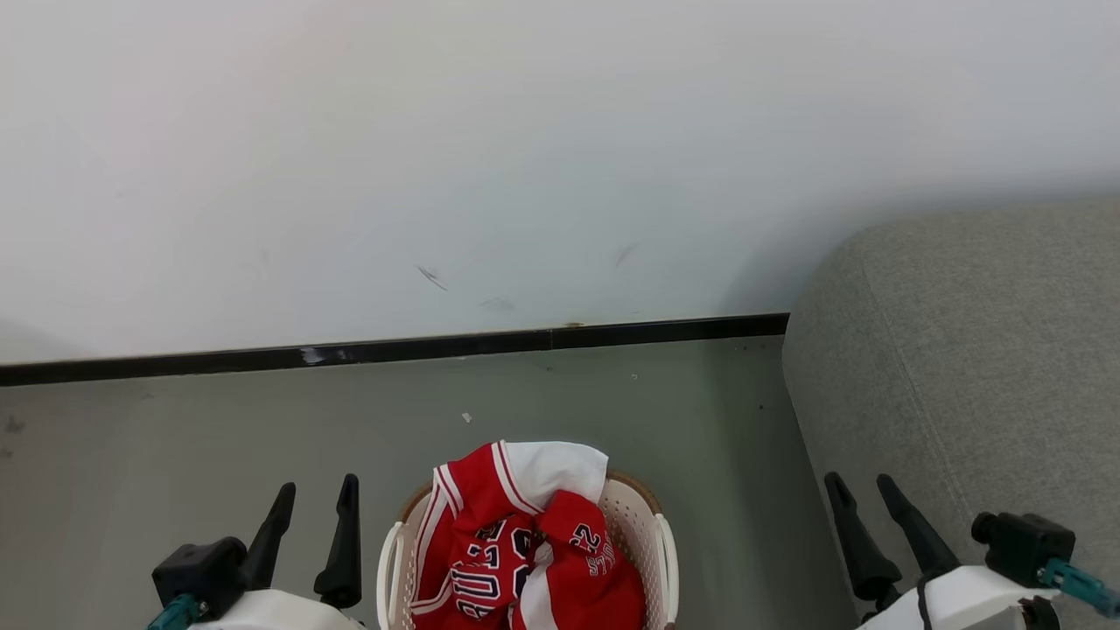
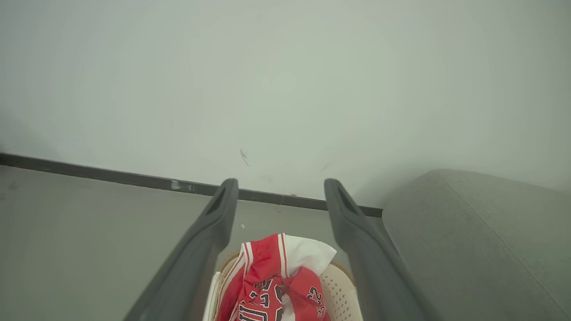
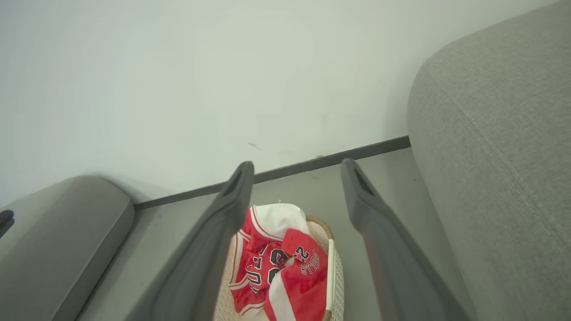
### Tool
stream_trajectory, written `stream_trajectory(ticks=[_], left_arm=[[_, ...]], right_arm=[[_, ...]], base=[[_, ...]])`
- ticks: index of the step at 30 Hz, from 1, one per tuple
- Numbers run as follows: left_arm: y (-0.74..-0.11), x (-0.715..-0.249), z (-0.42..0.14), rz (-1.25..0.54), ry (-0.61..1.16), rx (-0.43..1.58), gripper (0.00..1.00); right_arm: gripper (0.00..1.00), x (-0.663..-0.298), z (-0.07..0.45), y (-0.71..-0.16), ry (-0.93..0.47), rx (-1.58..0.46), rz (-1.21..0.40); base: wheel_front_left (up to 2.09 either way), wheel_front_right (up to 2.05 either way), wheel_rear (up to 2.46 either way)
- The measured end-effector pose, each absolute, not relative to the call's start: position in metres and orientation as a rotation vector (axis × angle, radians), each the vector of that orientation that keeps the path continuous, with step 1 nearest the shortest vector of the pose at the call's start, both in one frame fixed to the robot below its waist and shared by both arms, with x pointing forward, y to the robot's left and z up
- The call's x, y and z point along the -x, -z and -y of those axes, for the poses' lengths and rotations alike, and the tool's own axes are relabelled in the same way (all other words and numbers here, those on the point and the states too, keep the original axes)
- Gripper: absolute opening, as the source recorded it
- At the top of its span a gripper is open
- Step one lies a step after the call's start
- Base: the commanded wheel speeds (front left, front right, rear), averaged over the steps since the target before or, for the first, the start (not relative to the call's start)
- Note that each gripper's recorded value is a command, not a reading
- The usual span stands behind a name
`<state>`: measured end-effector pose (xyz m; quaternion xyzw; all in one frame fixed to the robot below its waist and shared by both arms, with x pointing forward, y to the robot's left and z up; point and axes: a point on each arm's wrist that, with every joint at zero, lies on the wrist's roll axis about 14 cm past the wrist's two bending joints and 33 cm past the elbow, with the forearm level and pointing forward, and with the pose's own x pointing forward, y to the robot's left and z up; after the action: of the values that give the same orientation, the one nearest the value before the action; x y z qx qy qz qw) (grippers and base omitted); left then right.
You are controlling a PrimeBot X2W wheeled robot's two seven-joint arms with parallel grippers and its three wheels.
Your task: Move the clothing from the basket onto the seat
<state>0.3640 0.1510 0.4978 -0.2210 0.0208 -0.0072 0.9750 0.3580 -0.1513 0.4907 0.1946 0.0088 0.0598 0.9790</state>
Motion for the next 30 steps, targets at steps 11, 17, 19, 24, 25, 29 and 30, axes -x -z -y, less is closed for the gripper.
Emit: stream_trajectory(ticks=[11, 17, 19, 24, 25, 29, 30], left_arm=[[-0.508, -0.363, -0.147, 0.016, 0.024, 0.308, 1.00], [-0.511, -0.361, -0.147, 0.042, 0.020, 0.225, 1.00], [-0.511, -0.359, -0.146, 0.048, 0.023, 0.194, 1.00], [-0.515, -0.359, -0.144, 0.077, 0.034, 0.125, 1.00], [-0.516, -0.359, -0.143, 0.080, 0.036, 0.114, 1.00], [-0.519, -0.358, -0.142, 0.107, 0.036, 0.057, 1.00], [-0.520, -0.358, -0.141, 0.108, 0.037, 0.052, 1.00]], right_arm=[[1.00, -0.356, 0.146, -0.495, -0.148, -0.243, 0.009], [1.00, -0.355, 0.143, -0.499, -0.168, -0.162, 0.031], [1.00, -0.352, 0.141, -0.497, -0.173, -0.138, 0.025], [1.00, -0.352, 0.137, -0.498, -0.190, -0.069, 0.040], [1.00, -0.352, 0.136, -0.499, -0.194, -0.053, 0.045], [1.00, -0.352, 0.133, -0.501, -0.209, 0.006, 0.057], [1.00, -0.352, 0.133, -0.501, -0.210, 0.014, 0.057]], base=[[0.00, 0.00, 0.00], [0.00, 0.00, 0.00], [0.00, 0.00, 0.00], [0.00, 0.00, 0.00], [0.00, 0.00, 0.00], [0.00, 0.00, 0.00], [0.00, 0.00, 0.00]])
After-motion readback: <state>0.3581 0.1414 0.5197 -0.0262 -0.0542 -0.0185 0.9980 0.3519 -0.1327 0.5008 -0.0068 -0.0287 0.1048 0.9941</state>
